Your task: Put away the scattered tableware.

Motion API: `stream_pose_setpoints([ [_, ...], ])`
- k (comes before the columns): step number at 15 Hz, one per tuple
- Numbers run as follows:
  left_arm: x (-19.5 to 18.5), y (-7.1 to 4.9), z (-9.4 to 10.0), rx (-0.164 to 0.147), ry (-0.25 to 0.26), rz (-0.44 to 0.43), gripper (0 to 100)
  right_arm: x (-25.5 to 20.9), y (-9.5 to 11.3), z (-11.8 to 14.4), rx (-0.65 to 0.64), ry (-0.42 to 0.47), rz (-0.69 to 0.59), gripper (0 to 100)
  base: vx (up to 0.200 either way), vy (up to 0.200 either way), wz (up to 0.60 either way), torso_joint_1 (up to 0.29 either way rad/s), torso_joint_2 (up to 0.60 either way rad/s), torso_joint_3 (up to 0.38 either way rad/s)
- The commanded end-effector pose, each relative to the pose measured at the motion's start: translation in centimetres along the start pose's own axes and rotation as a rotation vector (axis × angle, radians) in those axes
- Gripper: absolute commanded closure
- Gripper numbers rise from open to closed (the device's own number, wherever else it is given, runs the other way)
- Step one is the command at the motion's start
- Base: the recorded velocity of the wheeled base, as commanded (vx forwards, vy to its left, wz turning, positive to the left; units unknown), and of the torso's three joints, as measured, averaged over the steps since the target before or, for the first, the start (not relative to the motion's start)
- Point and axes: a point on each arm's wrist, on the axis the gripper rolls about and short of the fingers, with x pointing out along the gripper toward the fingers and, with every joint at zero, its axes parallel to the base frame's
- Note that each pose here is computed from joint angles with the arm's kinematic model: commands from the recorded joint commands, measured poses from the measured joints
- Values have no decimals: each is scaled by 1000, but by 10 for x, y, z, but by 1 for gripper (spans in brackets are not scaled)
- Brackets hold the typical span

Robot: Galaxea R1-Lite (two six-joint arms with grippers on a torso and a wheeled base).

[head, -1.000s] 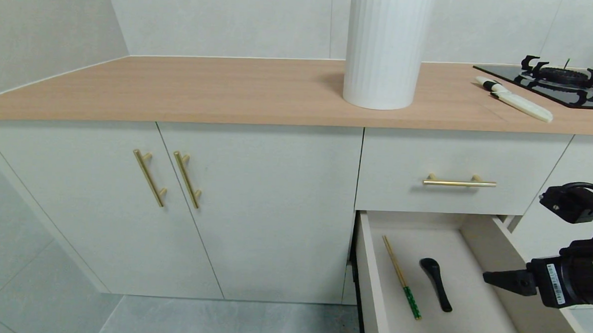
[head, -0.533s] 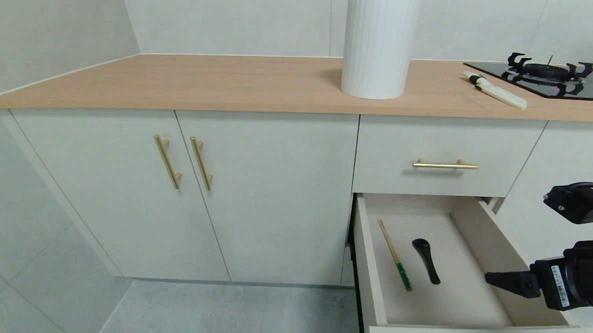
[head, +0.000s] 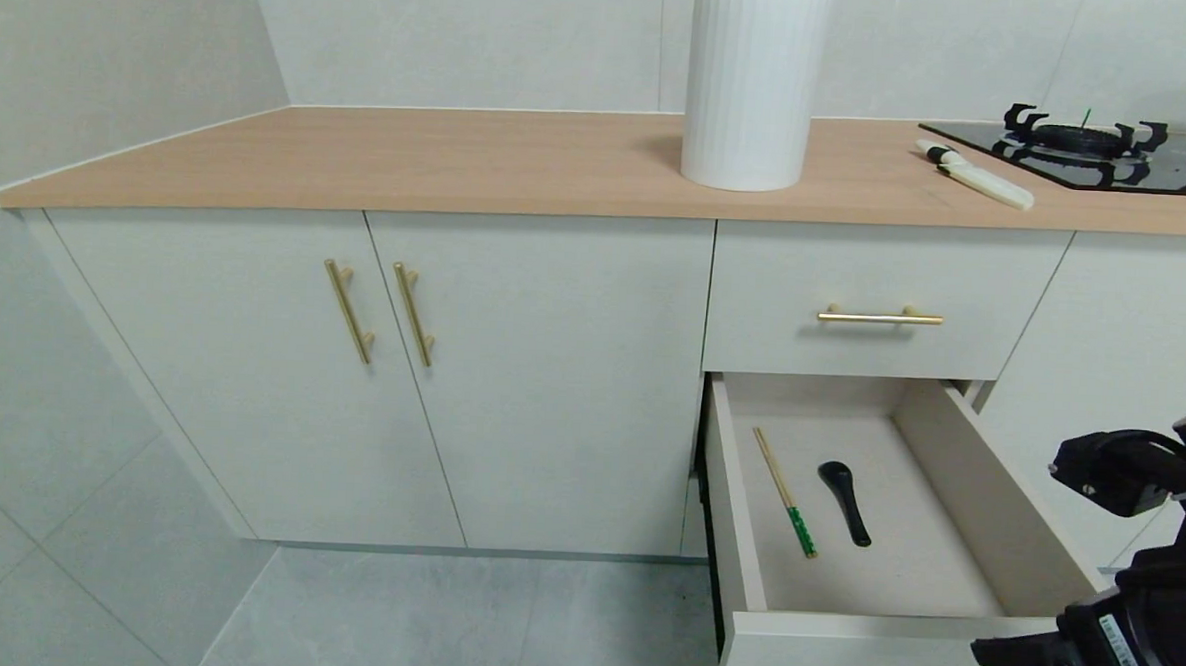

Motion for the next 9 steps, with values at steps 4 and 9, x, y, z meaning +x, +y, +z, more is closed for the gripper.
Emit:
stream_pose_setpoints([
  [4, 0, 0, 0, 0, 0, 0, 0, 29, 14, -9, -74, 168, 4, 0, 0, 0, 0, 0, 0, 0],
  [9, 0, 0, 0, 1, 0, 0, 0, 58, 17, -8, -74, 294, -17, 0, 0, 0, 0, 0, 0, 0],
])
